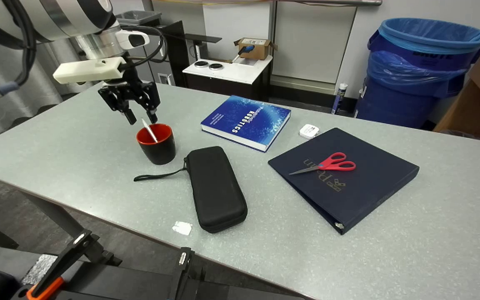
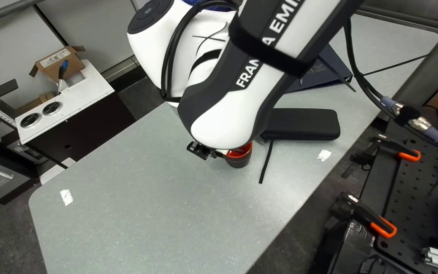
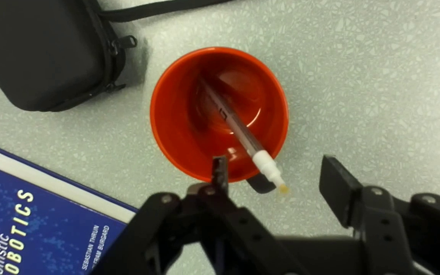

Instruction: Remove the pen from the black mug

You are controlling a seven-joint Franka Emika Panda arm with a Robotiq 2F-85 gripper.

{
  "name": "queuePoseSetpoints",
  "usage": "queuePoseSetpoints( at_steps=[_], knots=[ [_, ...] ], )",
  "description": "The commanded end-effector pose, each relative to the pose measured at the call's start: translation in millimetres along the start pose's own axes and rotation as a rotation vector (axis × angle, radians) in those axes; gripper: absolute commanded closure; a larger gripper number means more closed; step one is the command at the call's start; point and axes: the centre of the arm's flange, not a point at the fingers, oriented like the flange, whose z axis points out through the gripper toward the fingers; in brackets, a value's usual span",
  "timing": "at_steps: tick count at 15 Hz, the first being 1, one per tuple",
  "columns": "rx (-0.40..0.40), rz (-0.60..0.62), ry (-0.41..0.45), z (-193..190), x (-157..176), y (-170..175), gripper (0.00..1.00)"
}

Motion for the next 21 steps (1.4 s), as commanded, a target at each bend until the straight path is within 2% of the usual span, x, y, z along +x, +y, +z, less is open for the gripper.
queuePoseSetpoints(
  at_steps=[1, 5, 6, 11, 14, 17, 19, 21],
  knots=[
    [0.011, -0.006, 0.017, 0, 8, -1, 0.66],
    [0.011, -0.006, 0.022, -1, 10, 0, 0.97],
    [0.01, -0.007, 0.023, -2, 10, 1, 1.0],
    [0.0, 0.002, 0.042, -13, 4, 8, 0.98],
    [0.0, 0.007, 0.077, -42, -11, 18, 0.98],
    [0.022, 0.023, 0.182, -96, -27, 29, 0.98],
    [0.067, 0.043, 0.258, -129, -28, 33, 0.98],
    [0.141, 0.084, 0.301, -148, -8, 34, 0.98]
  ],
)
